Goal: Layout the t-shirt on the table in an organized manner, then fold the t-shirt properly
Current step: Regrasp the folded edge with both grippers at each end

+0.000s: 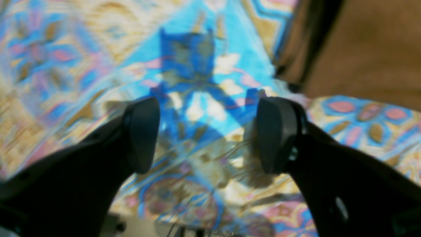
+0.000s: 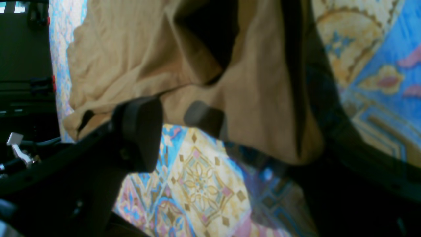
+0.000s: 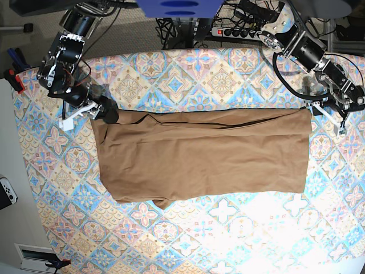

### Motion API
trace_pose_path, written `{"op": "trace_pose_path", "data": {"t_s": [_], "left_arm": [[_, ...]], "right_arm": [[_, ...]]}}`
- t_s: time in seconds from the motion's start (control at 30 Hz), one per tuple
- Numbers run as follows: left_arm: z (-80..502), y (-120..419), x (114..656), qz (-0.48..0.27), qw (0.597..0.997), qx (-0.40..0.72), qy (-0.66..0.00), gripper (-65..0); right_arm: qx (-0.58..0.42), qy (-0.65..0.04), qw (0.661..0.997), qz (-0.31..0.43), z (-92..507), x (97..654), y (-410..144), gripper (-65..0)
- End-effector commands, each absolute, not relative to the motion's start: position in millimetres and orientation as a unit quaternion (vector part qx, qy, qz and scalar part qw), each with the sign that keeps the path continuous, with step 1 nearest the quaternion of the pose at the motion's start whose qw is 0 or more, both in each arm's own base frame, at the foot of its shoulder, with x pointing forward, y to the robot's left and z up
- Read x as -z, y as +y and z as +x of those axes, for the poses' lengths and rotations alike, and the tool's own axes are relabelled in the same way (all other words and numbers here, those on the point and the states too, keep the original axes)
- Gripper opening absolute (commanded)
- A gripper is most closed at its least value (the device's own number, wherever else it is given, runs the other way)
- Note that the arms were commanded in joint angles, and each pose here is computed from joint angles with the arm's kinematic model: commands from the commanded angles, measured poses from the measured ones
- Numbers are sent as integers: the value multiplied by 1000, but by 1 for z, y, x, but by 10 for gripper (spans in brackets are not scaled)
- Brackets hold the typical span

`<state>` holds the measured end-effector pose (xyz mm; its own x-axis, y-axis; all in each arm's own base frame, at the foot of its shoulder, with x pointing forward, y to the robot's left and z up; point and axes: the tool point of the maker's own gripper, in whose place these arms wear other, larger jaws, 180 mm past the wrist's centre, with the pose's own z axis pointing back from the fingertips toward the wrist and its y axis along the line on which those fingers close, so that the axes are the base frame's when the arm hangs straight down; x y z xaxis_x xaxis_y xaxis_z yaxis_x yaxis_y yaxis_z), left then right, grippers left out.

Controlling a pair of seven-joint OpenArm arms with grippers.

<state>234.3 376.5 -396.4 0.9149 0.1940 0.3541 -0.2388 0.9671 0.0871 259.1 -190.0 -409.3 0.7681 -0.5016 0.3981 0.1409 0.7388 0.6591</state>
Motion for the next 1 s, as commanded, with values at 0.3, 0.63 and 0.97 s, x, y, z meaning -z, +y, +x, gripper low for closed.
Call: {"op": "trace_pose_path", "data": {"t_s": [0.3, 0.63, 0.97], "left_arm": [[255, 359, 381, -10, 964, -109, -242, -199], [255, 368, 369, -32, 955, -102, -276, -199], [270, 345, 402, -85, 949, -106, -284, -199]], "right_arm": [[174, -274, 897, 301, 251, 413, -194, -179], [175, -266, 900, 299, 243, 417, -194, -180], [138, -247, 906, 315, 244, 420, -166, -180]]}}
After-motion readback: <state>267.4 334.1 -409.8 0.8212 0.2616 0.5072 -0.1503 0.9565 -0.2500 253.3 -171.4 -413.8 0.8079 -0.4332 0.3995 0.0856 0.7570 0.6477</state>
